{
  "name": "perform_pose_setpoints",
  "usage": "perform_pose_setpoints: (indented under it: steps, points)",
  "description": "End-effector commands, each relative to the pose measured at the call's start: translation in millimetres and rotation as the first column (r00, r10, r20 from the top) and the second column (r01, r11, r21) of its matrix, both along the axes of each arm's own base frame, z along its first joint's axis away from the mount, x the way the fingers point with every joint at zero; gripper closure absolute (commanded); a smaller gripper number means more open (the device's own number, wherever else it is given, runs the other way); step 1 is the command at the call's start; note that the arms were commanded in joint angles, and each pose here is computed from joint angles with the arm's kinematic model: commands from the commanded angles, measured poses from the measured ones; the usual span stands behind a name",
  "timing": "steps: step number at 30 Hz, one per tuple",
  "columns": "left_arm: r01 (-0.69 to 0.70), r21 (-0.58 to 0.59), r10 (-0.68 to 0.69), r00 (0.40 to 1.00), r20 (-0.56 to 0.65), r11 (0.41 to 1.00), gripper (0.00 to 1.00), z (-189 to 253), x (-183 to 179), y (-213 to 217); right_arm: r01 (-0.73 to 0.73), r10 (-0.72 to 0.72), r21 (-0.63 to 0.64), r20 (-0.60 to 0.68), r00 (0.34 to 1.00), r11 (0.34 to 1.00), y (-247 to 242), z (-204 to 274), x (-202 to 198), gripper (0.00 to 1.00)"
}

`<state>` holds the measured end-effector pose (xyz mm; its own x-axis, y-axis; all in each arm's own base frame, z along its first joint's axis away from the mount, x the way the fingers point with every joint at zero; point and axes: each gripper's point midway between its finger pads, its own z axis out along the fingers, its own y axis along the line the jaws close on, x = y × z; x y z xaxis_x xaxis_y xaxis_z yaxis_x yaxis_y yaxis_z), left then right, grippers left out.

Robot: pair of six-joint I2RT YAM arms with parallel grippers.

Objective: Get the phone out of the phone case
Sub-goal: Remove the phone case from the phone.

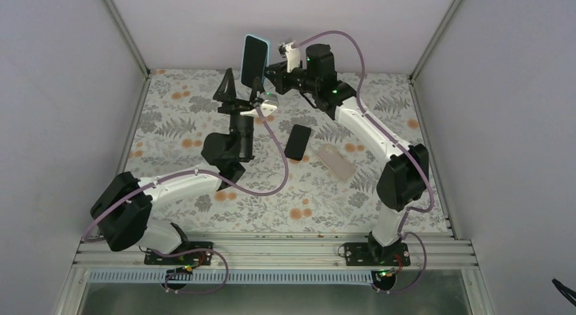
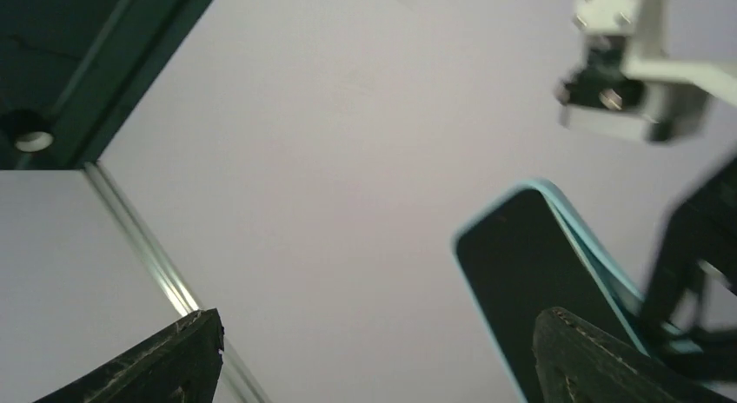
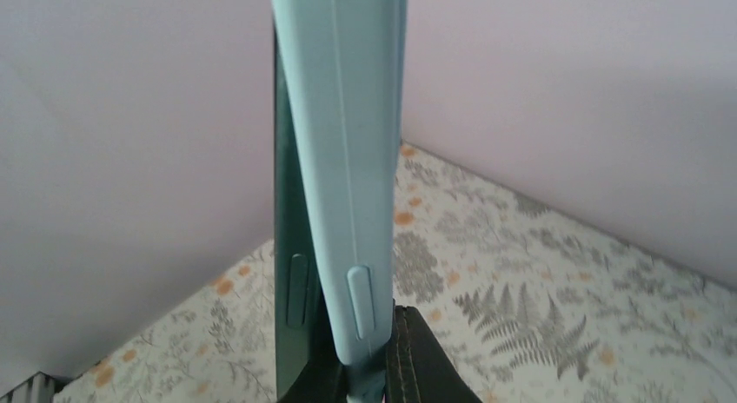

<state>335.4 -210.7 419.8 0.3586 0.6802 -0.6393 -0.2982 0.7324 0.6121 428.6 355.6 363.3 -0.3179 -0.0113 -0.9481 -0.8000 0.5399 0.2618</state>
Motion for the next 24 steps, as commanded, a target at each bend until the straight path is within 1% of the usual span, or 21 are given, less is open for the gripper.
perform_pose_setpoints:
  steps: [1,4,6,9,12,15,17,18,21,24]
  points:
    - [-0.072,-0.022,0.074,0.992,0.098,0.997,0.12,10.6,-9.1,11.4,0.016,-0.016,0.007,0.009,1.0,1.0,-3.6,5.9,4.2,0.97]
    - [-0.077,-0.005,0.077,0.993,0.092,0.997,0.12,3.6,-8.6,11.2,0.012,-0.012,0.0,0.006,1.0,1.0,-4.5,3.0,2.7,0.97]
    - [-0.035,-0.032,0.038,0.996,0.076,0.999,0.12,5.6,-12.3,13.0,0.021,-0.021,-0.005,0.008,1.0,1.0,-6.1,2.4,4.3,0.97]
    - [0.089,-0.048,-0.089,0.996,0.007,0.995,0.09,3.2,-16.2,5.7,0.056,-0.056,-0.011,0.015,0.998,0.998,-11.3,5.1,10.2,0.97]
    - [0.103,-0.063,-0.107,0.992,-0.065,0.993,0.05,-11.2,-8.7,1.3,0.101,-0.101,-0.018,0.01,0.995,0.995,-16.0,4.5,18.5,0.97]
    - [0.147,-0.07,-0.155,0.979,-0.131,0.987,0.02,-31.1,-4.2,-8.7,0.127,-0.127,-0.012,0.002,0.992,0.992,-18.6,7.5,27.1,0.97]
    - [0.213,-0.062,-0.221,0.961,-0.169,0.975,0.0,-37.1,-0.9,-24.5,0.138,-0.138,-0.01,-0.001,0.99,0.99,-18.5,11.0,31.2,0.97]
    - [0.254,-0.056,-0.26,0.942,-0.214,0.965,0.0,-42.1,1.9,-35.8,0.146,-0.146,-0.011,0.0,0.989,0.989,-18.7,12.9,33.7,0.97]
    - [0.352,-0.076,-0.355,0.863,-0.359,0.933,0.0,-57.9,12.0,-61.9,0.166,-0.166,-0.02,0.004,0.986,0.986,-19.5,17.0,39.6,0.97]
    - [0.409,-0.068,-0.395,0.807,-0.439,0.91,0.0,-69.6,16.0,-74.8,0.189,-0.189,-0.025,0.008,0.982,0.982,-23.1,20.1,43.4,0.97]
